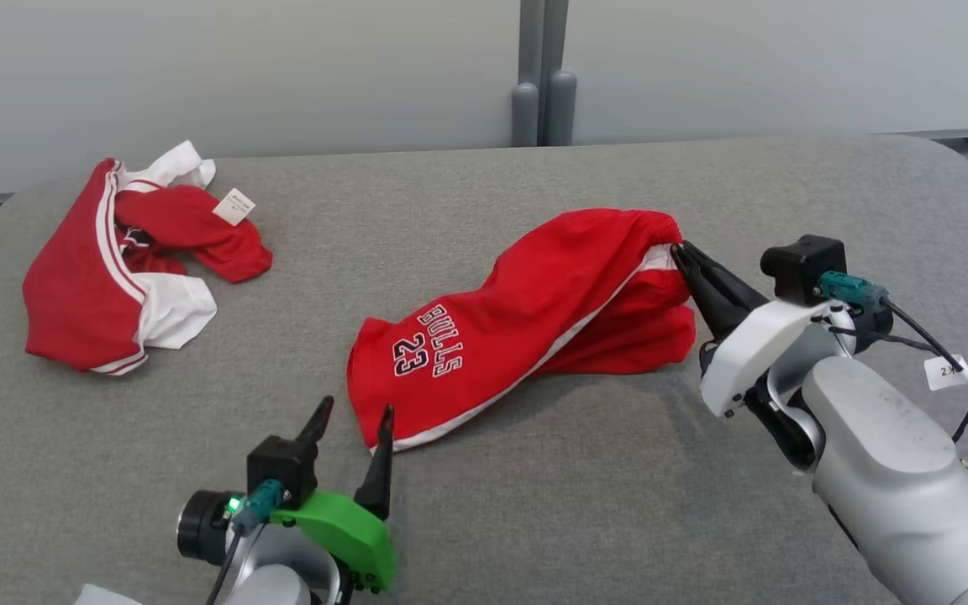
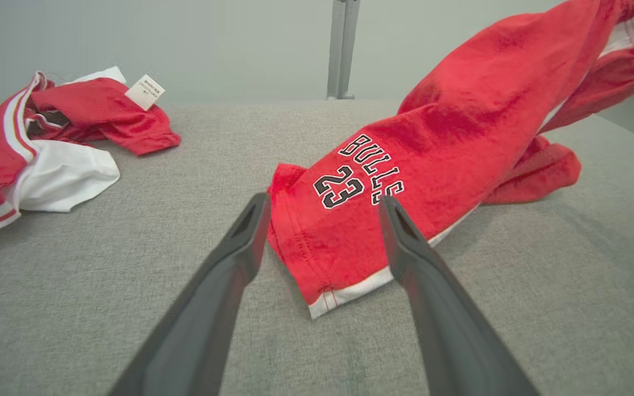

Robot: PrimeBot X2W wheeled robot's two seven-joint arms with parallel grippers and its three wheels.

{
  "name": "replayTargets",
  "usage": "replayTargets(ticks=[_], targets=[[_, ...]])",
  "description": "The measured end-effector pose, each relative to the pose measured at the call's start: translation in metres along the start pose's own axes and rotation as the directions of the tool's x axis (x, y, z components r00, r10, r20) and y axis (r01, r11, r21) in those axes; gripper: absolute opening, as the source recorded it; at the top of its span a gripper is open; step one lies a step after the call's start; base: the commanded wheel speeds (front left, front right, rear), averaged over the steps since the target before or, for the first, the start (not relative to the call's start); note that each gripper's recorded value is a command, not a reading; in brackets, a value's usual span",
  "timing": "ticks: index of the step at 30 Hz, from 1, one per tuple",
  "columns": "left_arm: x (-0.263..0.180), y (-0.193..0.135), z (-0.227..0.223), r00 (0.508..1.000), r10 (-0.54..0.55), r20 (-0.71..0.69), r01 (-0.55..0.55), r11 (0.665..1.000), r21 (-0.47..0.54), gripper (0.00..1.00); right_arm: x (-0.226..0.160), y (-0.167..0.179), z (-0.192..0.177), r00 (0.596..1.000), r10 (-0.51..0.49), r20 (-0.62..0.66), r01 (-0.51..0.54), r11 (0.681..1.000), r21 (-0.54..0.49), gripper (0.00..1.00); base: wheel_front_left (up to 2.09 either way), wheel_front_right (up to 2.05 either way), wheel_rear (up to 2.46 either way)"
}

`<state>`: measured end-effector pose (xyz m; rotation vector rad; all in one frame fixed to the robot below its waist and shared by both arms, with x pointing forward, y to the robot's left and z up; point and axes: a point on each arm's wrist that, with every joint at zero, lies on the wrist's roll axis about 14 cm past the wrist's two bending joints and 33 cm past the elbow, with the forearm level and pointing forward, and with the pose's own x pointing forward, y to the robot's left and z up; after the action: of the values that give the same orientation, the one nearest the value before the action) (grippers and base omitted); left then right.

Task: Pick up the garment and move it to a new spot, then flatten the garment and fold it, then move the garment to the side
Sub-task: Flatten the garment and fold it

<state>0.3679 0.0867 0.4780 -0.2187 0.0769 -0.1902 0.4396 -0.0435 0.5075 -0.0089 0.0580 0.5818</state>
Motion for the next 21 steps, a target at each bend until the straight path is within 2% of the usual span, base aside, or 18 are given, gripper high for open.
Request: replayTargets(ticks=[3,8,17,21], targets=[[-0.004,-0.016,-0.024,0.995,-0.056,-0.084,0.058,0.998,0.011,1.00,-0.012,-0.003,-0.009,1.000,-0.023,-0.013,0.023,0.999,0.035,0.00,0.00,0.00,0.00],[-0.006,-0.035,-0.048,0.977,-0.126,-0.174,0.129,0.992,0.008,1.00,-0.023,-0.014,-0.009,0.999,-0.053,-0.002,0.053,0.998,0.036,0.00,0.00,0.00,0.00],[-0.015,-0.028,-0.096,0.928,-0.127,-0.350,0.148,0.988,0.035,1.00,-0.027,-0.024,-0.015,0.998,-0.069,-0.006,0.069,0.996,0.051,0.00,0.00,0.00,0.00],[-0.010,-0.025,-0.098,0.924,-0.123,-0.361,0.148,0.988,0.042,1.00,-0.026,-0.024,-0.016,0.998,-0.063,-0.006,0.063,0.997,0.050,0.00,0.00,0.00,0.00]])
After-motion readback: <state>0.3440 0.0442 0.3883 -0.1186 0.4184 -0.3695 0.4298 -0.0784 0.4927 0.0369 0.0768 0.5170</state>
